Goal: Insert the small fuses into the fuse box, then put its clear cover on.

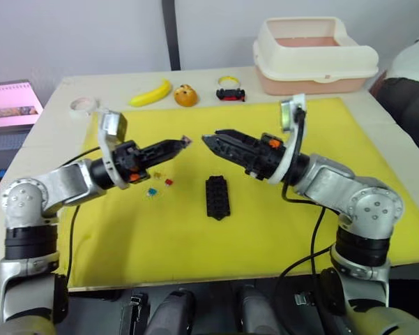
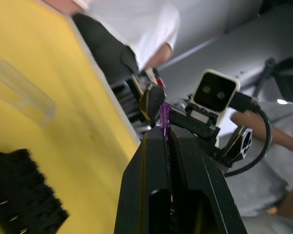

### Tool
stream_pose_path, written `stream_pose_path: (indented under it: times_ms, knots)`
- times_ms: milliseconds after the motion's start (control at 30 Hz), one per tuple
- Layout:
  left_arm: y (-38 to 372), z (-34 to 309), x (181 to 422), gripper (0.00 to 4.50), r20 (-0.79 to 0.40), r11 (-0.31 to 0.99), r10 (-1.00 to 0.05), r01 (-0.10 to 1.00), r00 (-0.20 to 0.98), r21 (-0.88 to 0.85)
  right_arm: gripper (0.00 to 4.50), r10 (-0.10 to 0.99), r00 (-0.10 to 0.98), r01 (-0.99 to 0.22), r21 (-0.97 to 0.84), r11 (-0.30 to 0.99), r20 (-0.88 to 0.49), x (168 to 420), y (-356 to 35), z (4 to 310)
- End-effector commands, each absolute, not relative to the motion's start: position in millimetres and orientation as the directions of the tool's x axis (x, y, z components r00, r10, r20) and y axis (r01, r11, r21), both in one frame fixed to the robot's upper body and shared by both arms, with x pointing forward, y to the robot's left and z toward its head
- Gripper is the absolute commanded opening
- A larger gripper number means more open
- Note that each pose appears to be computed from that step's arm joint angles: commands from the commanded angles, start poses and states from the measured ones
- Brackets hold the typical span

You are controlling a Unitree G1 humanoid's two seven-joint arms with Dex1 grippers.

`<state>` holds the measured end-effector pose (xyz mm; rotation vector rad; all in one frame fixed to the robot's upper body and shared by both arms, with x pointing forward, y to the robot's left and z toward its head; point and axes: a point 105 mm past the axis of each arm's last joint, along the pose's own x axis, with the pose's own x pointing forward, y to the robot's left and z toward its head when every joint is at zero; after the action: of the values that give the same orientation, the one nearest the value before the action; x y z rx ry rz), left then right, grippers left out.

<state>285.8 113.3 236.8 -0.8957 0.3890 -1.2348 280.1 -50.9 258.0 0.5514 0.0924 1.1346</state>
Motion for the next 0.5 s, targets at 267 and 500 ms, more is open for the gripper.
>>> stream_pose_path:
  times_ms: [267, 500]
  knots:
    - [102.0, 245.9, 284.3, 0.00, 0.254, -0.016, -0.933, 0.678, 0.254, -0.735, 3.27, 0.854, 0.469, -0.776, 0.567, 0.277, 0.225, 274.5, -43.5, 261.0]
    - [99.6, 247.6, 285.0, 0.00, 0.267, -0.024, -0.931, 0.688, 0.249, -0.725, 3.27, 0.854, 0.486, -0.758, 0.575, 0.307, 0.185, 276.3, -43.1, 253.6]
